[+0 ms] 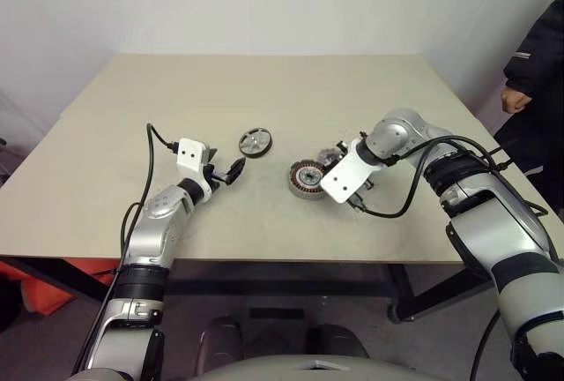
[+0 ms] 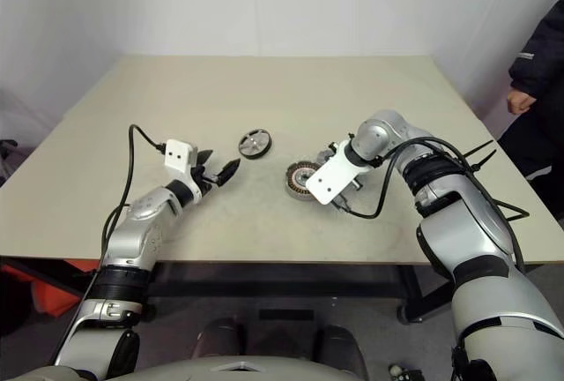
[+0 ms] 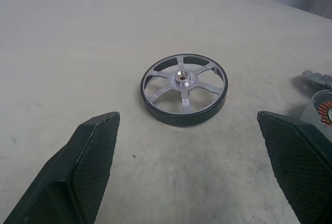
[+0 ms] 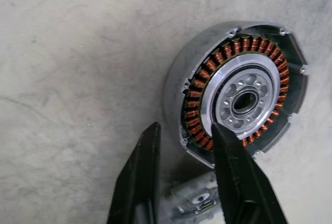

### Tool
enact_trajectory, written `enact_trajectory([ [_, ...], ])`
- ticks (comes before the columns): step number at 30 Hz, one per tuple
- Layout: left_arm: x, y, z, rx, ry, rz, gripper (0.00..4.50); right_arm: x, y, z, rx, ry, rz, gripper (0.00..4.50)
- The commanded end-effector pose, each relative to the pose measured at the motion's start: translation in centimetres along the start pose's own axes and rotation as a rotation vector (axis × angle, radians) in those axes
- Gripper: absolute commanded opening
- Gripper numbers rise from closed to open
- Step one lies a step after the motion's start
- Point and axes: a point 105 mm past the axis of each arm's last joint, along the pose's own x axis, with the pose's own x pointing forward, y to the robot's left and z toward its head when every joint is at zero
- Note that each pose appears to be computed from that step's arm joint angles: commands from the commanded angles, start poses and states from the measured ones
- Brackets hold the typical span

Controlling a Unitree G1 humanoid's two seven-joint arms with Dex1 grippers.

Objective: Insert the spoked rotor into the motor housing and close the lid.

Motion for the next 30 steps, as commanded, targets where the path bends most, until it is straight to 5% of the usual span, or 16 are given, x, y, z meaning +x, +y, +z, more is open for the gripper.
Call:
enact_trajectory([
  [1,0.1,0.3,1.6,0.033,-0.047,0.005,4.5,-1.4,-1.5,0.3,-0.036,0.005,-0.069,1.58],
  [7,0.0,0.2,1.6,0.032,-0.047,0.002,4.5,-2.6,-2.8,1.0,0.013,-0.046,-0.173,1.58],
  [20,0.1,0.0,1.5,0.037,-0.038,-0.015,4.5,-1.7,-3.4,-2.8,0.673,-0.129,-0.637,1.58],
  [25,0.3,0.0,1.6,0.04,-0.036,-0.022,4.5,-1.2,-2.6,-2.1,0.825,-0.224,-0.67,0.02],
  [30,0.4,-0.1,1.5,0.038,-0.035,-0.025,4.5,-1.2,-2.4,-0.2,0.857,-0.31,-0.636,0.02],
])
